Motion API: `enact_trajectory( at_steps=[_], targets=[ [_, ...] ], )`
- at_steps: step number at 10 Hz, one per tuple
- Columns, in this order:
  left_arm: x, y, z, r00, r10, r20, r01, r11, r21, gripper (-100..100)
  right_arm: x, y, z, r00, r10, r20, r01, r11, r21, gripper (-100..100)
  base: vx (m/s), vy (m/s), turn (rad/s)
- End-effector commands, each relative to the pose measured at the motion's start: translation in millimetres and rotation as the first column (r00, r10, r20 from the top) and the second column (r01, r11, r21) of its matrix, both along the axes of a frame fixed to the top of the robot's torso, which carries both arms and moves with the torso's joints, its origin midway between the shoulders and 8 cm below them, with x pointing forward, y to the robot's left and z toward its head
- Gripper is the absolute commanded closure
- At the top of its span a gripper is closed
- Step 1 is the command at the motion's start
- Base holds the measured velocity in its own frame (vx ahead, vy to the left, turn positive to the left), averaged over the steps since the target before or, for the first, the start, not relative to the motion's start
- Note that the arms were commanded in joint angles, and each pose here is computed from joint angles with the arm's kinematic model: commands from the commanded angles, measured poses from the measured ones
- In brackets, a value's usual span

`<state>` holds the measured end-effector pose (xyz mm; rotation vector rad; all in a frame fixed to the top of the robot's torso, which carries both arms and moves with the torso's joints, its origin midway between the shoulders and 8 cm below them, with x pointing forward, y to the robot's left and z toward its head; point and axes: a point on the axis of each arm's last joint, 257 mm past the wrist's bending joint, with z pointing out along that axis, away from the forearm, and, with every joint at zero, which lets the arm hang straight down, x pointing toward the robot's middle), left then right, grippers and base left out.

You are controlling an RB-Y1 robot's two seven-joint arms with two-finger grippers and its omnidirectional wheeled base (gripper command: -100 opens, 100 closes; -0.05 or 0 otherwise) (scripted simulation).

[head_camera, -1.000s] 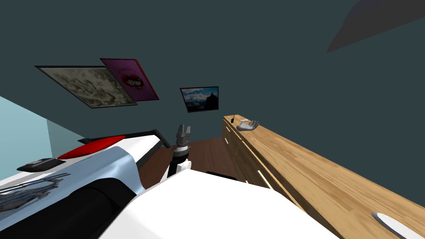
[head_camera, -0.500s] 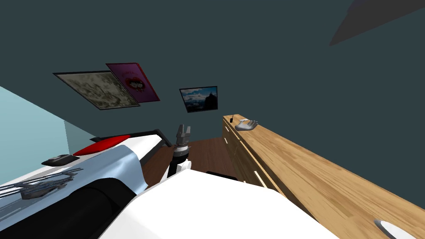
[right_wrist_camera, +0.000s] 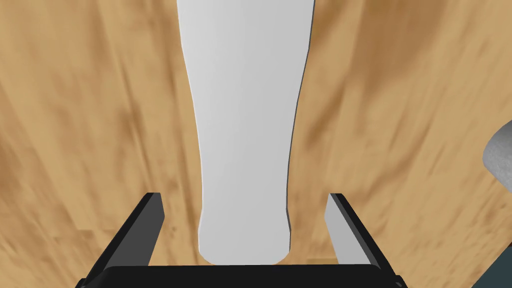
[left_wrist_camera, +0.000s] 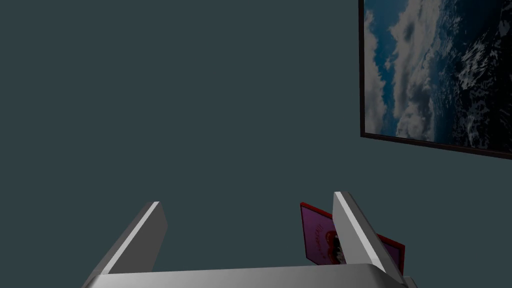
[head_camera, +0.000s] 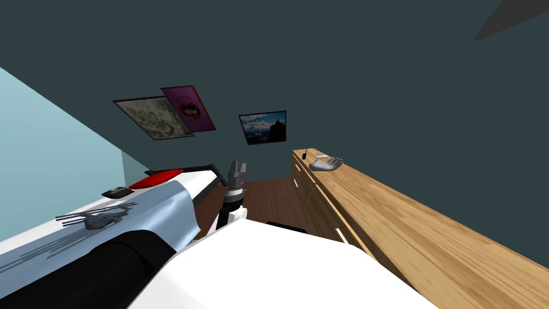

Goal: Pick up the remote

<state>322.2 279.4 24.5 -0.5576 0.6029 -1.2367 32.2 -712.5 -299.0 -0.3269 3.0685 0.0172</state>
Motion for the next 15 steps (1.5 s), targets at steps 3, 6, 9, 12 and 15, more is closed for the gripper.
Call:
enact_trajectory(
  at_steps=[3, 6, 9, 12, 15],
  targets=[
    [0, 0.0, 0, 1.0, 0.0, 0.0, 0.0, 1.0, 0.0, 0, -25, -7, -2, 1.0, -0.029, 0.001, 0.029, 1.0, -0.006, -100, 0.01, 0.017, 0.087],
    [0, 0.0, 0, 1.0, 0.0, 0.0, 0.0, 1.0, 0.0, 0, -55, -4, -11, 0.998, -0.06, 0.004, 0.06, 0.998, 0.015, -100, 0.009, 0.015, 0.107],
    [0, 0.1, 0, 1.0, 0.0, 0.0, 0.0, 1.0, 0.0, 0, -75, -7, -11, 0.996, -0.087, 0.003, 0.087, 0.996, 0.008, -100, 0.006, 0.012, 0.067],
    [0, 0.0, 0, 1.0, 0.0, 0.0, 0.0, 1.0, 0.0, 0, -98, -14, -8, 0.992, -0.122, -0.002, 0.122, 0.992, -0.01, -100, 0.01, 0.014, 0.083],
    [0, 0.1, 0, 1.0, 0.0, 0.0, 0.0, 1.0, 0.0, 0, -115, -7, -13, 0.99, -0.14, -0.001, 0.14, 0.99, 0.005, -100, 0.002, 0.004, 0.051]
  ],
)
